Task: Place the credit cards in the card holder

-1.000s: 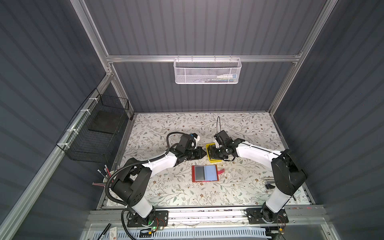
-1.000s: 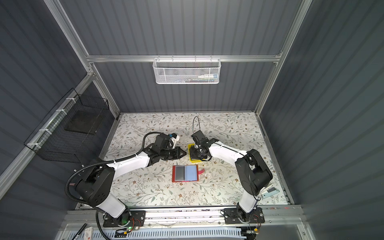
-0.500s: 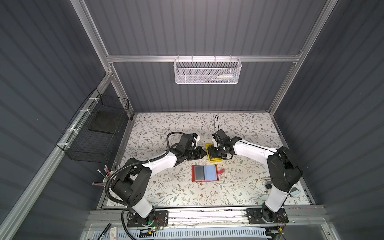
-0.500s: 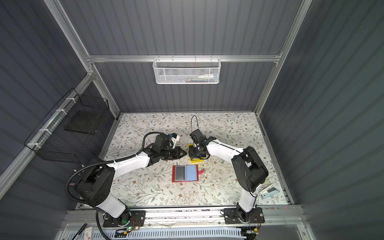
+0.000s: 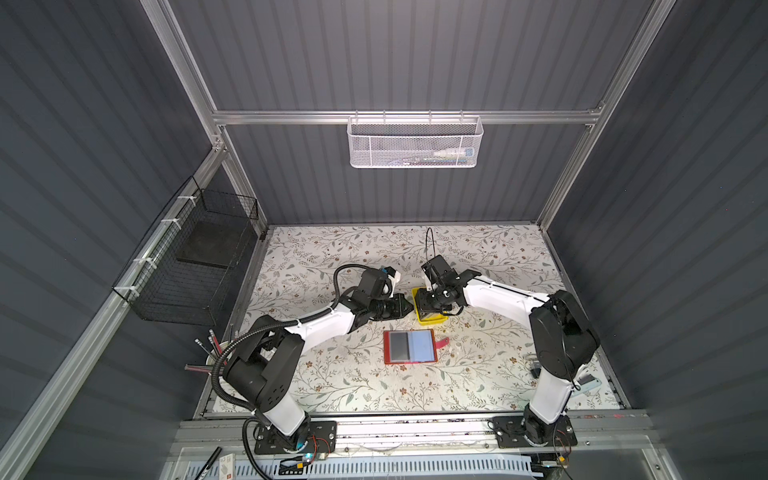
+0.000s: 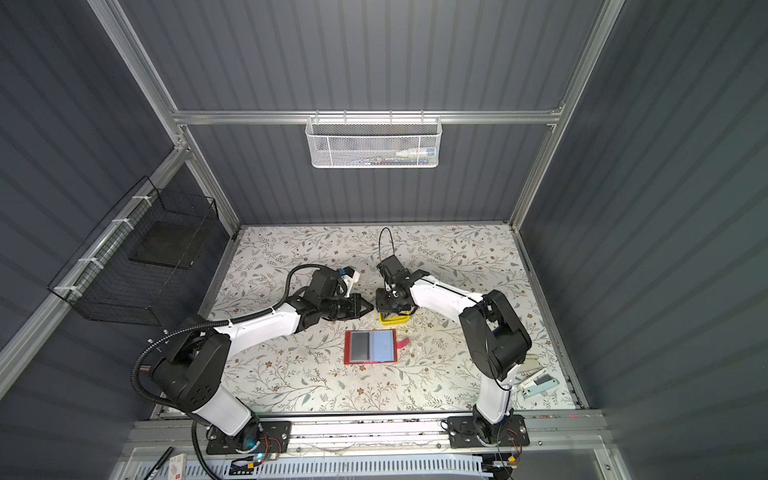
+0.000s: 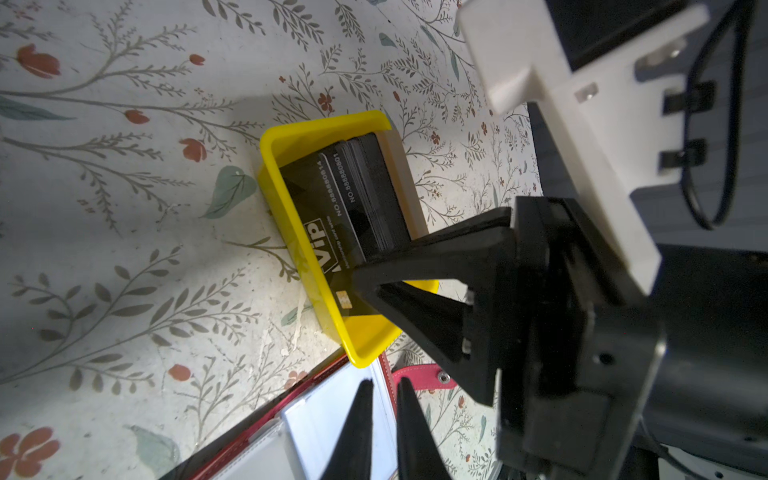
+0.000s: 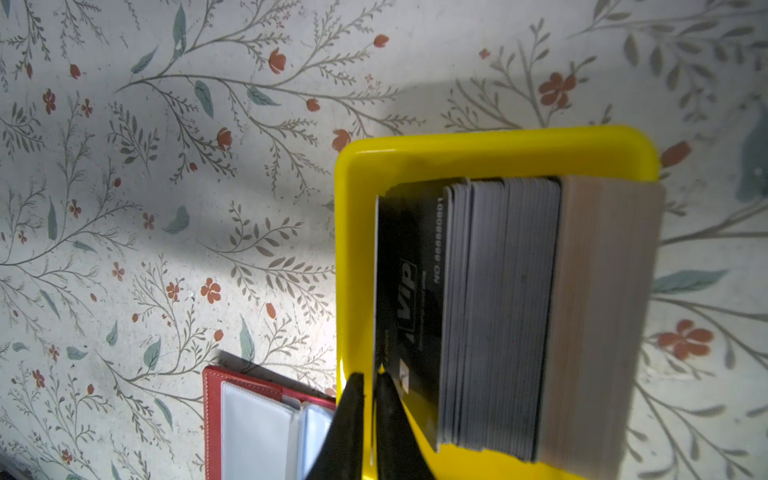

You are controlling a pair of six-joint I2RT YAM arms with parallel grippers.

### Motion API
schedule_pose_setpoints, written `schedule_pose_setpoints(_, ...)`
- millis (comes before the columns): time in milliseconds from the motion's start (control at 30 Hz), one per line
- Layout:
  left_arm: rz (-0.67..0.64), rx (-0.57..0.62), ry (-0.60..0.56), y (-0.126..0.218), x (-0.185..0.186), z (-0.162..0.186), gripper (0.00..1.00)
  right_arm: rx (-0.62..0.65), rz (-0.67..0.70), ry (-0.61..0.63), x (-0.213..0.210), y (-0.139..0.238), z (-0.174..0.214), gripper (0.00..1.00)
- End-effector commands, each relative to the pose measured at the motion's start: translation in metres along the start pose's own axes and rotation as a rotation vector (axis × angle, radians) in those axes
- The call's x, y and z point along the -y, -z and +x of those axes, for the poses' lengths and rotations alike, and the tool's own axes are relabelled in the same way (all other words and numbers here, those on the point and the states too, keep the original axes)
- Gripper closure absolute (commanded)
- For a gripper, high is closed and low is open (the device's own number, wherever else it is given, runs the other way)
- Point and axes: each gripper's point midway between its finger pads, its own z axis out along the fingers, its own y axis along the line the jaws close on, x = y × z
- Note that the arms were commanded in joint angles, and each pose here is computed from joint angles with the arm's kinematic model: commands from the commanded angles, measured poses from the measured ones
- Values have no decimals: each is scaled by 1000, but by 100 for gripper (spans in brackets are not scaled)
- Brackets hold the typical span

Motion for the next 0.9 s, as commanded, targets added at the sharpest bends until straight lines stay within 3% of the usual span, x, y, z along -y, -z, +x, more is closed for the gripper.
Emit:
schedule_pose_setpoints(0,13,-7,8,-1,-2,2,86,-16,34,16,4,-5,-1,88)
schedule_pose_setpoints(467,86,18,-34,10,7,10,85,3,63,28,7,2,-5,94)
schedule_pose_setpoints(867,183,36,-70,31,26,21,79,102,14,17,4,46,-4,96)
